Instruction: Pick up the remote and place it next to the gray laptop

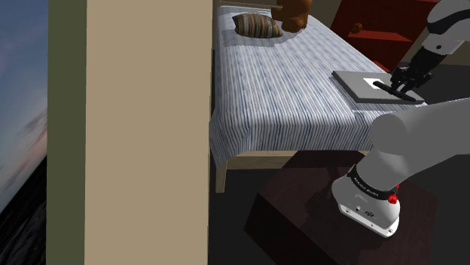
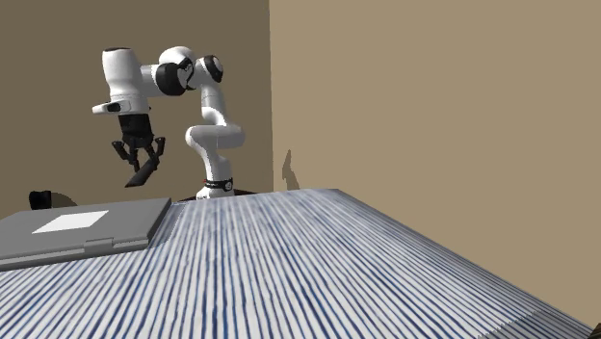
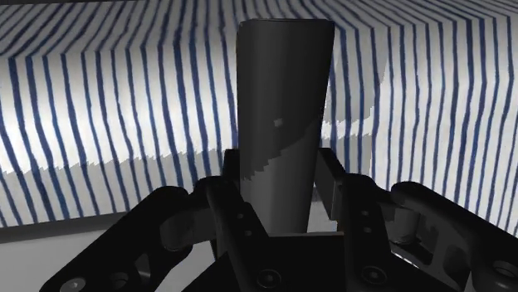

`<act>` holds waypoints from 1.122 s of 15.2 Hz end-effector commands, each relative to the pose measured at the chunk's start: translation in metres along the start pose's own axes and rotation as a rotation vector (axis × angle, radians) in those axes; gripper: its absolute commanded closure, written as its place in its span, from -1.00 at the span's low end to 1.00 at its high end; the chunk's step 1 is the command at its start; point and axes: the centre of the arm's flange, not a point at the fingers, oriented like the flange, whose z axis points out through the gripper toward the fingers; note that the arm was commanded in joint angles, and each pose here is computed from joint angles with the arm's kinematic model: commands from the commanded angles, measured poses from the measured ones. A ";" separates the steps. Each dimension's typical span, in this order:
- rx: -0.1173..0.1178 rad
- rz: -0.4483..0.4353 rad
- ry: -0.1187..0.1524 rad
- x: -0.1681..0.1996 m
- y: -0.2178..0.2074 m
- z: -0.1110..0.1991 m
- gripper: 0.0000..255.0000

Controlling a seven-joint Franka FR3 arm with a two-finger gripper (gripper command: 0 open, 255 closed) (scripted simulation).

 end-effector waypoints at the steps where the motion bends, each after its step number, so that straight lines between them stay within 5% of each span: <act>1: 0.000 -0.002 0.000 -0.003 0.007 0.008 1.00; 17: 0.000 -0.002 0.000 -0.002 0.014 0.092 1.00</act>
